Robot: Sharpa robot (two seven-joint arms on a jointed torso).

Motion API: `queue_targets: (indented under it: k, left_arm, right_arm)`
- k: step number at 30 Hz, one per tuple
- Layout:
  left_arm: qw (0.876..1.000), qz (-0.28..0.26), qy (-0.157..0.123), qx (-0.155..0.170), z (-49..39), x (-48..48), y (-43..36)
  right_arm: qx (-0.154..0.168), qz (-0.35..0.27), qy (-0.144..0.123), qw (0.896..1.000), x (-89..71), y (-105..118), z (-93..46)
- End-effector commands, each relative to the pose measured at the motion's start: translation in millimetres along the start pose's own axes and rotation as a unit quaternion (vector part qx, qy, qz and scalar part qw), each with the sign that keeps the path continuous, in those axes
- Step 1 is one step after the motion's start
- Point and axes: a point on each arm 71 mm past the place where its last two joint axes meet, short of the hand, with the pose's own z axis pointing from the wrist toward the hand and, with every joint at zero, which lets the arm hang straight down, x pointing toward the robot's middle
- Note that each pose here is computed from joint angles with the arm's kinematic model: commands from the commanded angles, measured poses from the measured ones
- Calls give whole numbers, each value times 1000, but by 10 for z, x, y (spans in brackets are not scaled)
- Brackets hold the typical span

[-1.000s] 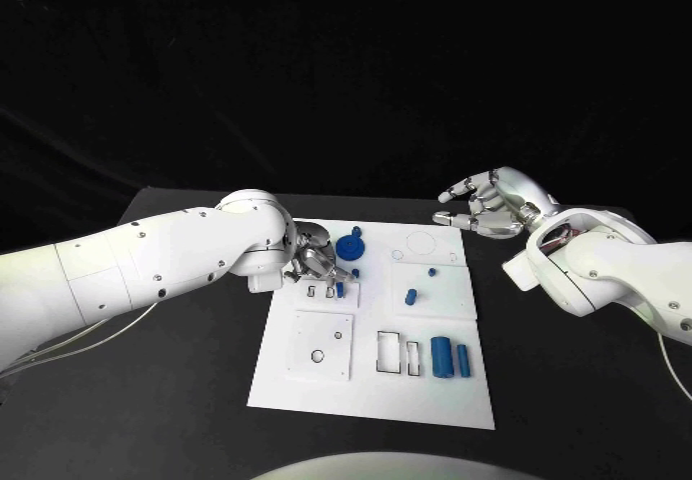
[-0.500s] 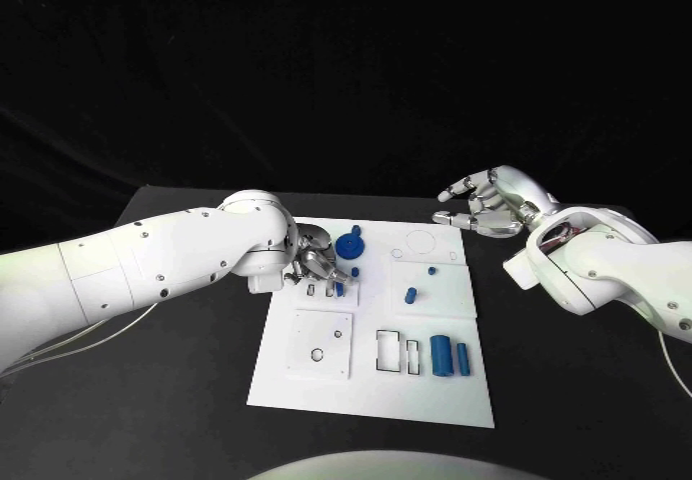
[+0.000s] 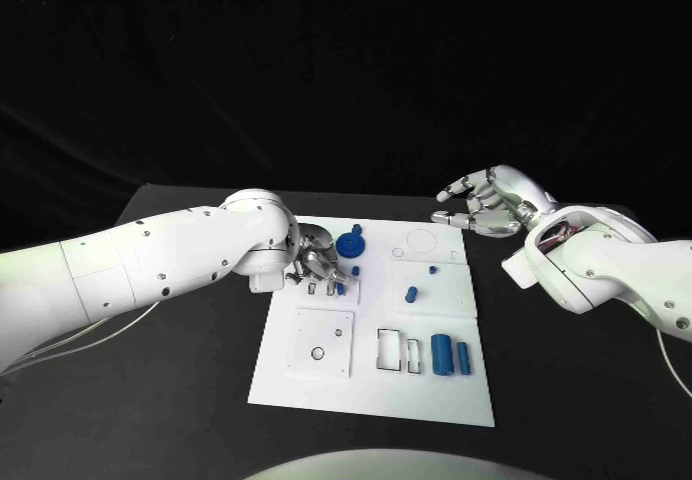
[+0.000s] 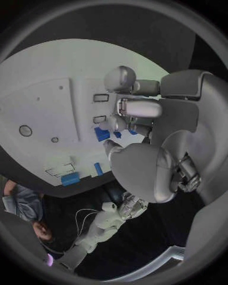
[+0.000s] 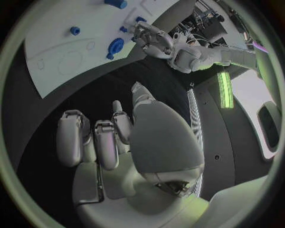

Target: Assemble the parts on the task board

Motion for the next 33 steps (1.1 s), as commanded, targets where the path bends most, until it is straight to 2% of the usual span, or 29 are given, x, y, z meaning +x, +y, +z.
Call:
queue_targets:
  k: [1, 9, 19, 26, 33]
  left_arm:
    - [1000, -6, 13, 6, 0, 23, -28]
    - [999, -30, 32, 16, -5, 48, -34]
    - [997, -56, 39, 23, -31, 56, -1]
    - [997, -69, 22, 25, -132, 42, 84]
    - [997, -72, -18, 25, -250, 24, 166]
  right_arm:
    - [-1, -5, 7, 1000, 16, 0, 2]
    - [1, -5, 8, 1000, 23, -8, 9]
    - [3, -5, 7, 1000, 31, -21, 19]
    - [4, -5, 6, 1000, 24, -32, 17]
    - [5, -6, 5, 1000, 15, -40, 12]
